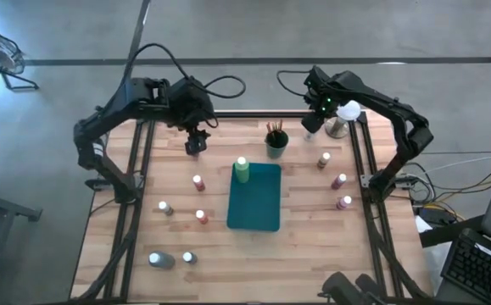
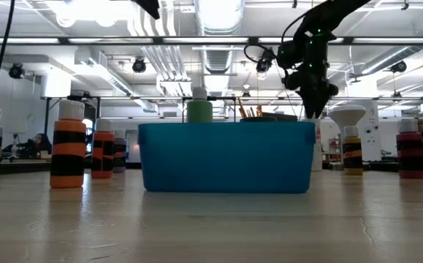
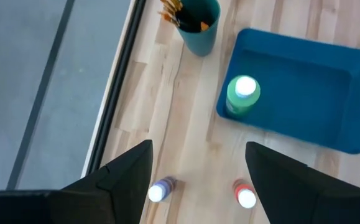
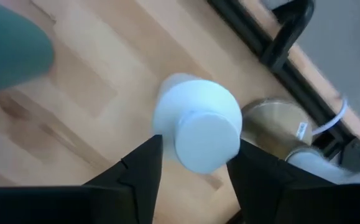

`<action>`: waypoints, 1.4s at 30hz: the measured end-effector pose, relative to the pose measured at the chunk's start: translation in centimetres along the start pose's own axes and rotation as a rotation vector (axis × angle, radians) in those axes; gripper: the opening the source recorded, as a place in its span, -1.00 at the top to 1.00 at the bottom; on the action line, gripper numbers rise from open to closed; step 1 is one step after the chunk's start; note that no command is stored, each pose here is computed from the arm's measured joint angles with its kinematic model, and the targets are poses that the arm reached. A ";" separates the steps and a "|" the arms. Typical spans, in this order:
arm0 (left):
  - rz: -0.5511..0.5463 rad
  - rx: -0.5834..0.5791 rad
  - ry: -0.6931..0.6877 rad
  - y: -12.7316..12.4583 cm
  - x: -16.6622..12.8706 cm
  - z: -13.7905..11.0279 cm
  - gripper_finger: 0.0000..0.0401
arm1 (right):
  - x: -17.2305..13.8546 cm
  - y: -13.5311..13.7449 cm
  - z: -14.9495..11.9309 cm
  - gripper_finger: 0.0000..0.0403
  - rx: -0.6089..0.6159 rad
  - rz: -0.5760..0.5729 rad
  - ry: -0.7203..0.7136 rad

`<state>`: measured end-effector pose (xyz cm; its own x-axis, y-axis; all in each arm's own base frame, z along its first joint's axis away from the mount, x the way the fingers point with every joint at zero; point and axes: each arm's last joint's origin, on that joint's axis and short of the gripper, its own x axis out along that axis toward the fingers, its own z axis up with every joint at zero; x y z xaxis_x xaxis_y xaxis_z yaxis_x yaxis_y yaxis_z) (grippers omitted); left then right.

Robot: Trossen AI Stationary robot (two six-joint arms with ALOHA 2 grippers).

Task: Pick & Place Paint Supplies
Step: Put the large white paint bottle into the blue bin

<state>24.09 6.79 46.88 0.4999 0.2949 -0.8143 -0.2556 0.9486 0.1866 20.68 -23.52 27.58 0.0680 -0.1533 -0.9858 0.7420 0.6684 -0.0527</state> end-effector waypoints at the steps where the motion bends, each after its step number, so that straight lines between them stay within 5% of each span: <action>1: 0.000 0.002 0.007 0.0 0.2 0.0 -0.30 | 0.0 0.0 0.1 0.18 -0.003 -0.001 -0.006; 12: 0.004 0.004 0.029 0.2 0.7 -0.2 -0.30 | -0.2 0.0 -0.1 0.36 -0.014 -0.001 -0.007; 28: 0.004 -0.001 0.028 0.2 0.6 -0.2 -0.30 | -0.4 0.0 0.2 0.07 -0.011 -0.005 -0.042; 42: 0.004 0.001 0.028 0.2 0.6 -0.2 -0.30 | -0.4 0.0 0.4 0.42 -0.015 -0.002 -0.054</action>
<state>24.19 7.15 46.29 0.4751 0.2956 -0.8288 -0.2572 0.9474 0.1905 20.88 -23.74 28.06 0.1032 -0.1936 -0.9756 0.7323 0.6785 -0.0572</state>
